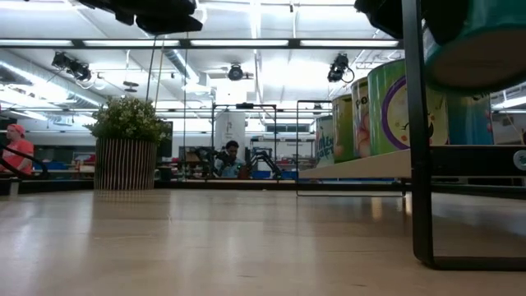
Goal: Pick and place cans onto a shelf
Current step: Put the canned tuna can on the shelf
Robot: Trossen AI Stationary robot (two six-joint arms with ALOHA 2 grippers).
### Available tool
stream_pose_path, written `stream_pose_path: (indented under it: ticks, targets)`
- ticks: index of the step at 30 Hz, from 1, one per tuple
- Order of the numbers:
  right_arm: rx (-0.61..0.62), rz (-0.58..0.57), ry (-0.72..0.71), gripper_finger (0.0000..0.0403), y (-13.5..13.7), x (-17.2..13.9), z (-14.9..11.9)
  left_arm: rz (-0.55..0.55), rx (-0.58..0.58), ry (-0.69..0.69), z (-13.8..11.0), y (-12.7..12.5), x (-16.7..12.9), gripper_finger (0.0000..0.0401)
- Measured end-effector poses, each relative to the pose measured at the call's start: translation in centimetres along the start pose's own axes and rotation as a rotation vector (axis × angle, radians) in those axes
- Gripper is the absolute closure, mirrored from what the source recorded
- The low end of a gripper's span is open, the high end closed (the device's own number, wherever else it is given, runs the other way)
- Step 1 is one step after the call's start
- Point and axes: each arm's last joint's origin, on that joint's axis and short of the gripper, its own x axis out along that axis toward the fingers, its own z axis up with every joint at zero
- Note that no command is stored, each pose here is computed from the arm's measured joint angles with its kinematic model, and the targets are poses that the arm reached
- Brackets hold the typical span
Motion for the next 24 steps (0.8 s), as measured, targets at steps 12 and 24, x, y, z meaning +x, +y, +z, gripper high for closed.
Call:
stream_pose_path:
  ticks: [12, 24]
  targets:
    - [0.025, 0.007, -0.032, 0.0084, 0.5, 1.2, 0.5, -0.004, 0.01, 0.023, -0.3, 0.0, 0.0, 0.0008]
    - [0.015, 0.016, -0.077, 0.0055, 1.0, 2.5, 0.7, -0.005, 0.016, 0.034, -0.4, -0.1, 0.0, 0.0008]
